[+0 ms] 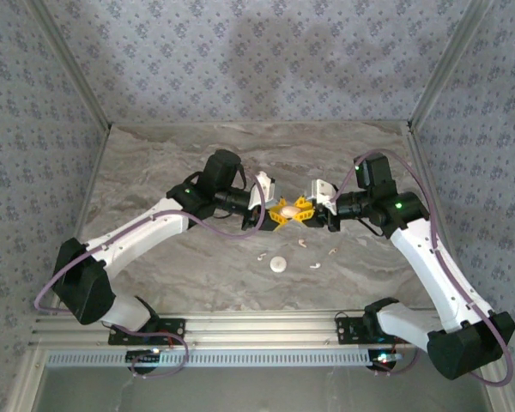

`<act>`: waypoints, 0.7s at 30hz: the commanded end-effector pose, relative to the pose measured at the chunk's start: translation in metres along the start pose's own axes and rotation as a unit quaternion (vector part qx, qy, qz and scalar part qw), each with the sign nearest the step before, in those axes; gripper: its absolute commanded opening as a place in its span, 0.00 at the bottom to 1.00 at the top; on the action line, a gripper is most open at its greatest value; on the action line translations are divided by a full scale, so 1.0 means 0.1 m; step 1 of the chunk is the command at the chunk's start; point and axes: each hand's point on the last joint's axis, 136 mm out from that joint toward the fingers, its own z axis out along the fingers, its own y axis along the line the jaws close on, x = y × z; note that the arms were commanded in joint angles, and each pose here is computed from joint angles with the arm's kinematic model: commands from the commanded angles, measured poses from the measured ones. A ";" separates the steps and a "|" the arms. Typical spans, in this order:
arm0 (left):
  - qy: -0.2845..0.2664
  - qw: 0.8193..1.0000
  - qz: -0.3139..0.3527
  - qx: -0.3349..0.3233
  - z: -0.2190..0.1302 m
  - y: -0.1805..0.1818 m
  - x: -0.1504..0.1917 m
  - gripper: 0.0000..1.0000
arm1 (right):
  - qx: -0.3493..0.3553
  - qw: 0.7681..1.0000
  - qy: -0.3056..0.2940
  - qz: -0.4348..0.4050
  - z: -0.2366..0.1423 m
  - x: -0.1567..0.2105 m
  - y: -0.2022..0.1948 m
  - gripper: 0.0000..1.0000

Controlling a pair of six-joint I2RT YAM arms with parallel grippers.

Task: Insert wireless bluetooth earbuds into charging case

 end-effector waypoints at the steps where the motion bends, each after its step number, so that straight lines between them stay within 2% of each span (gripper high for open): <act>1: -0.024 0.999 0.024 0.009 -0.03 -0.04 -0.22 0.29 | -0.005 1.000 -0.009 -0.009 -0.01 -0.07 0.01 0.21; 4: -0.024 0.999 0.024 0.008 -0.03 -0.03 -0.22 0.29 | -0.007 1.000 -0.009 -0.006 -0.01 -0.07 0.02 0.21; 8: -0.026 0.999 0.023 0.008 -0.03 -0.04 -0.22 0.42 | -0.006 1.000 -0.006 -0.006 -0.01 -0.07 0.02 0.21; 11: -0.026 0.999 0.023 0.008 -0.04 -0.04 -0.23 0.43 | 0.000 1.000 0.003 -0.007 -0.01 -0.04 0.00 0.21; 18: -0.025 0.999 0.020 0.008 -0.03 -0.04 -0.21 0.27 | 0.000 1.000 0.005 -0.008 0.00 -0.05 0.00 0.21; 19: -0.025 0.999 0.020 0.008 -0.03 -0.04 -0.21 0.26 | 0.000 1.000 0.004 -0.006 0.00 -0.05 0.00 0.22; 21: -0.024 0.999 0.022 0.009 -0.03 -0.05 -0.20 0.26 | 0.002 1.000 -0.004 0.010 -0.01 -0.09 -0.02 0.31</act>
